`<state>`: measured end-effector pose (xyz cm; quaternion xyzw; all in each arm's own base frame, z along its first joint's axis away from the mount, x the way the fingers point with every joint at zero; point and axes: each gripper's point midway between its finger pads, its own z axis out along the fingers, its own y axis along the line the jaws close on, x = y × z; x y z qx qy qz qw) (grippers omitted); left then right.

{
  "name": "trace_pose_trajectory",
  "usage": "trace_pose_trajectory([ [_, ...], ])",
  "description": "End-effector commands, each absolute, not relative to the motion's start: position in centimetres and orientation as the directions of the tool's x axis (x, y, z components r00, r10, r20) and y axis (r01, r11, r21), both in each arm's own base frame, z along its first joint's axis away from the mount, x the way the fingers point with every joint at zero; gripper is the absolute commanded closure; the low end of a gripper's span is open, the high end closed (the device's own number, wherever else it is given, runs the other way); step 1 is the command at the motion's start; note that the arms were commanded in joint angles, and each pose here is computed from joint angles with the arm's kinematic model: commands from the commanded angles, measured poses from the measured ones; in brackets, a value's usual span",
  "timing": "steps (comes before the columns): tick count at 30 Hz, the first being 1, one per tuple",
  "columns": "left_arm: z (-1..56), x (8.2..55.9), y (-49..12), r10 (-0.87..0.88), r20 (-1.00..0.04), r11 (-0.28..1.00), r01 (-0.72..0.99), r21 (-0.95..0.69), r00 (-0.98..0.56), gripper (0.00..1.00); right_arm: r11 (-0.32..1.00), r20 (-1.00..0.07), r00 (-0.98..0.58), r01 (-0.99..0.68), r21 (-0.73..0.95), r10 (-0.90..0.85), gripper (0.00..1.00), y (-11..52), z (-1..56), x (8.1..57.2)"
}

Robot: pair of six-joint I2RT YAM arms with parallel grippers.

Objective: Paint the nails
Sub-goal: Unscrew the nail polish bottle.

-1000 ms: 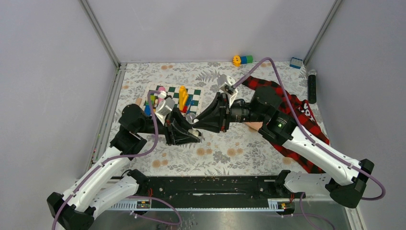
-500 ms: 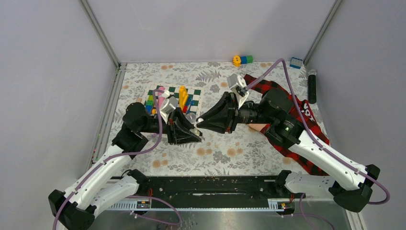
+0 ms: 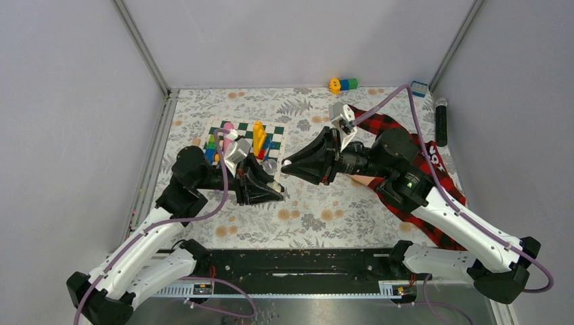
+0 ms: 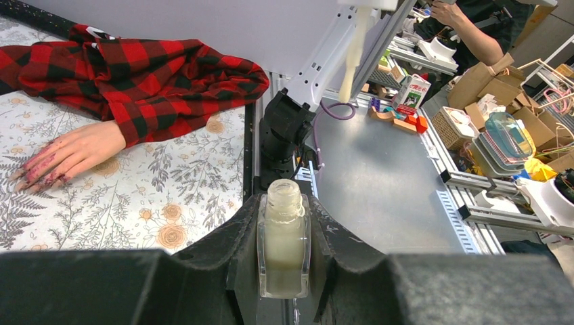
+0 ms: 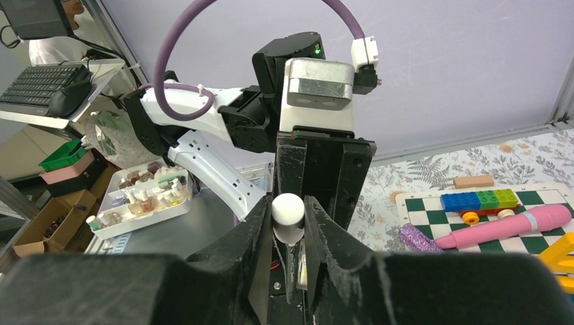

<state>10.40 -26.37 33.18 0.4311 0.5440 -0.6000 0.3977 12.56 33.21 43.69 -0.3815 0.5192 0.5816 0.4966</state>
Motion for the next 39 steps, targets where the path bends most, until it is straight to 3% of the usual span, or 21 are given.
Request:
trace_pose_trajectory([
  [1, 34.6, 10.2, -26.1, -0.051, -0.971, -0.093, 0.970, -0.227, -0.232, 1.00, 0.036, -0.957, -0.226, -0.971, 0.236, 0.179, 1.00, 33.6, 43.5, 13.1],
  [39, 34.7, 10.3, -26.1, -0.059, -0.972, -0.083, 0.972, -0.220, -0.225, 1.00, 0.012, -0.955, -0.270, -0.962, 0.273, 0.123, 1.00, 34.7, 41.6, 13.4],
])
